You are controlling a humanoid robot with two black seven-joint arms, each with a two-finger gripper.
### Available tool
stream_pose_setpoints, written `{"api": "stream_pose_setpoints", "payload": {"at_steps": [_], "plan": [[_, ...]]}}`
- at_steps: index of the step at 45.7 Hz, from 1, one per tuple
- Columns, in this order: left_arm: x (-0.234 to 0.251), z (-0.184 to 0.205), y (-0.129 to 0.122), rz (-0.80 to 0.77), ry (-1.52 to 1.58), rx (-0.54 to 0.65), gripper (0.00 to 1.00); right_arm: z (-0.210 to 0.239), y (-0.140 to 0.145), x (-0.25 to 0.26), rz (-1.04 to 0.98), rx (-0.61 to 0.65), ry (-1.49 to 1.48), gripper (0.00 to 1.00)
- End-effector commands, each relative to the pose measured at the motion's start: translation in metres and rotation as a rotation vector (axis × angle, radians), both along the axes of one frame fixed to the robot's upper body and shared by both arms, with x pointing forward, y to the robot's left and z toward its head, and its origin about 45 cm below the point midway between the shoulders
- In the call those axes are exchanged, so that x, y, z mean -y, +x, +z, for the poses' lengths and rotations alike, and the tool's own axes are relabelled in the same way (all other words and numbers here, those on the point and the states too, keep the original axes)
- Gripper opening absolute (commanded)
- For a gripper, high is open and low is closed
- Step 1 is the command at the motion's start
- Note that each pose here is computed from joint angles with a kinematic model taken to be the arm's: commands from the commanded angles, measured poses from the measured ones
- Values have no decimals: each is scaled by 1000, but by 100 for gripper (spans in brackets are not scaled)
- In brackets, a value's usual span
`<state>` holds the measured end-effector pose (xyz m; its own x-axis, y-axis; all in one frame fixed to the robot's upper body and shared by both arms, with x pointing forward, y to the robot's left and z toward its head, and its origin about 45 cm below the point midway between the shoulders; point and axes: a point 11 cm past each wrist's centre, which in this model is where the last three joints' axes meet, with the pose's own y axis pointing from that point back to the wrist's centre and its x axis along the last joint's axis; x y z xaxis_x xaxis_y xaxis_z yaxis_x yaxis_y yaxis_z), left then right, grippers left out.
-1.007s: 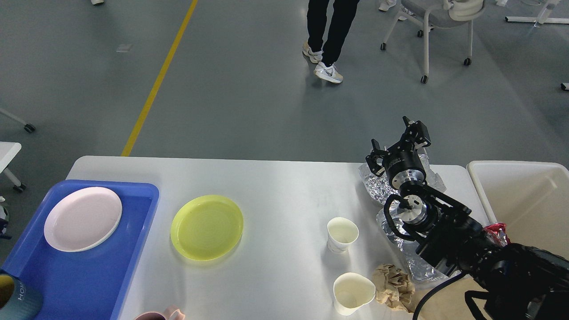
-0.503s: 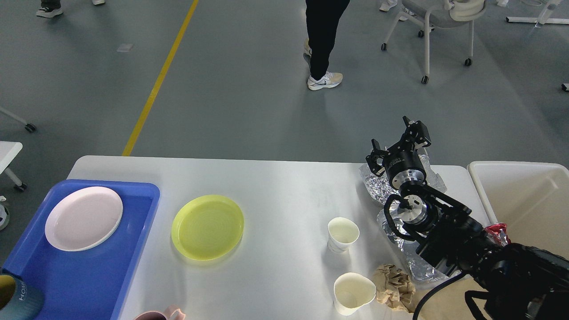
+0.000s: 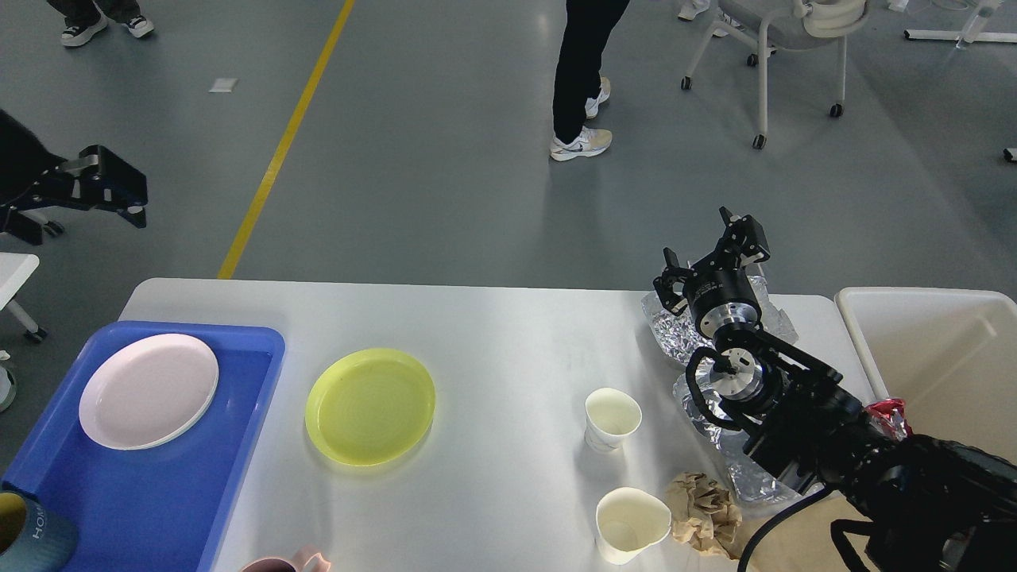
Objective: Tidy desktop
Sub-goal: 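Raise the left arm up above the table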
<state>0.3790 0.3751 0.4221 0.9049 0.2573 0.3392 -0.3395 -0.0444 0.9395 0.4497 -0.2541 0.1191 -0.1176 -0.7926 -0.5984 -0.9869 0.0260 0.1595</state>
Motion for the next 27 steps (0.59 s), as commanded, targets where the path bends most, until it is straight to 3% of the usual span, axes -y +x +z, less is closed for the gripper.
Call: {"api": "stream_pose_setpoints", "payload": {"at_steps": [1, 8, 12, 17, 27], "plan": [[52, 12, 9, -115, -20, -23, 98, 0, 0, 0, 0, 0, 0, 100], [88, 3, 17, -178, 21, -38, 98, 0, 0, 0, 0, 1, 2, 100], [104, -25, 19, -198, 51, -86, 98, 0, 0, 0, 0, 1, 2, 100], [118, -61, 14, -212, 43, -168, 97, 0, 0, 0, 0, 1, 2, 100], [131, -95, -3, -233, 22, -274, 97, 0, 0, 0, 0, 1, 2, 100]]}}
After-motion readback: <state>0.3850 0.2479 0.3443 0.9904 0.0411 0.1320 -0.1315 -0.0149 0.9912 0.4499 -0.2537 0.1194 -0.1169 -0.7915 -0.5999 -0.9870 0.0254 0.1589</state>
